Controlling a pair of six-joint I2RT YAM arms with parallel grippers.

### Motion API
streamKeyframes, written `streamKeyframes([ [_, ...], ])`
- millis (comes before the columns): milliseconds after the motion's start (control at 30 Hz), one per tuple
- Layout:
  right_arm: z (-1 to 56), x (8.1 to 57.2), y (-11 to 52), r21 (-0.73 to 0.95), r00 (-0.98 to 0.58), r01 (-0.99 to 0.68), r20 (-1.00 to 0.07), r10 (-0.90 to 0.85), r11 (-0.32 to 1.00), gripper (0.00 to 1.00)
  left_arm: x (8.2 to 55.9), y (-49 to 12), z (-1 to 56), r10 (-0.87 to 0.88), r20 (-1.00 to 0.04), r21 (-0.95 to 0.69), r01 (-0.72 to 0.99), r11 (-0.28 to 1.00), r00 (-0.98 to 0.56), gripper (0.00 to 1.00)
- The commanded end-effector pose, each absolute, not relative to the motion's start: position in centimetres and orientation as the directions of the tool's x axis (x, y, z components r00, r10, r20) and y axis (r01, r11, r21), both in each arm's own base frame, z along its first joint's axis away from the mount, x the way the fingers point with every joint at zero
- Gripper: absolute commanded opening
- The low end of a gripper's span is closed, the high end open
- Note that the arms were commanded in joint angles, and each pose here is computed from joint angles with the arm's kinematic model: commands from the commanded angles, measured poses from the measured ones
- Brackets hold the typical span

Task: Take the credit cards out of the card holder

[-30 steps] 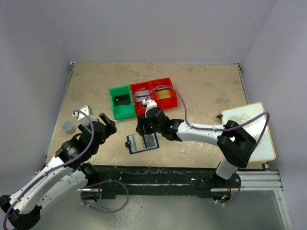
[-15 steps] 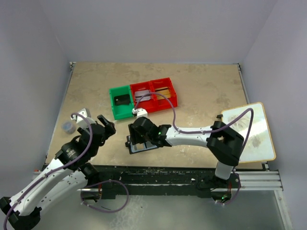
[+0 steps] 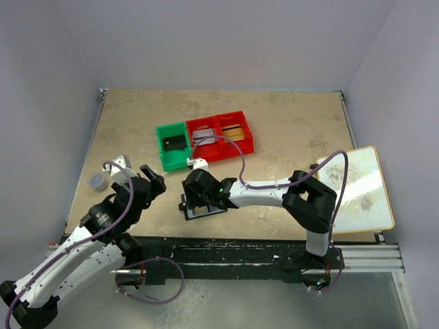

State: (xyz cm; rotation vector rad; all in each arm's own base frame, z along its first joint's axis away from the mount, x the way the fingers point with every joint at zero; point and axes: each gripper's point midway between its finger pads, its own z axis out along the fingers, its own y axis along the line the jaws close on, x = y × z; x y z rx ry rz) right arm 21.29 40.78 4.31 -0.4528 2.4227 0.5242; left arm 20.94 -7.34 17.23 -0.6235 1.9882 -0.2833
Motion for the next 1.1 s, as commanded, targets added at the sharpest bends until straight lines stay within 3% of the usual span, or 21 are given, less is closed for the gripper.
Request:
streamKeyframes([
  [0, 5.1, 21.4, 41.5, 0.261, -0.756, -0.420, -0.630, -0.176, 0.869, 0.62, 21.3, -7.6, 17.3, -0.552, -0.751, -0.465, -0.302, 0.832, -0.364, 0.75],
  [333, 2.5, 21.4, 40.5, 0.188, -0.776, -0.398, -0.591, -0.220, 0.898, 0.62, 21.4, -8.4, 16.4, -0.537, -0.743, -0.455, -0.288, 0.843, -0.399, 0.75],
  [467, 2.0, 20.1, 40.5, 0.236, -0.802, -0.407, -0.554, -0.222, 0.882, 0.68, 21.4, -8.6, 16.1, -0.535, -0.740, -0.453, -0.286, 0.844, -0.408, 0.75],
  [667, 2.3, 19.7, 41.3, 0.304, -0.807, -0.416, -0.557, -0.194, 0.857, 0.66, 21.4, -9.3, 15.9, -0.527, -0.733, -0.459, -0.259, 0.850, -0.430, 0.75],
  [1067, 2.6, 20.4, 40.9, 0.381, -0.838, -0.345, -0.537, -0.099, 0.858, 0.67, 20.5, -15.2, 9.8, -0.503, -0.576, -0.539, -0.164, 0.826, -0.644, 0.60],
])
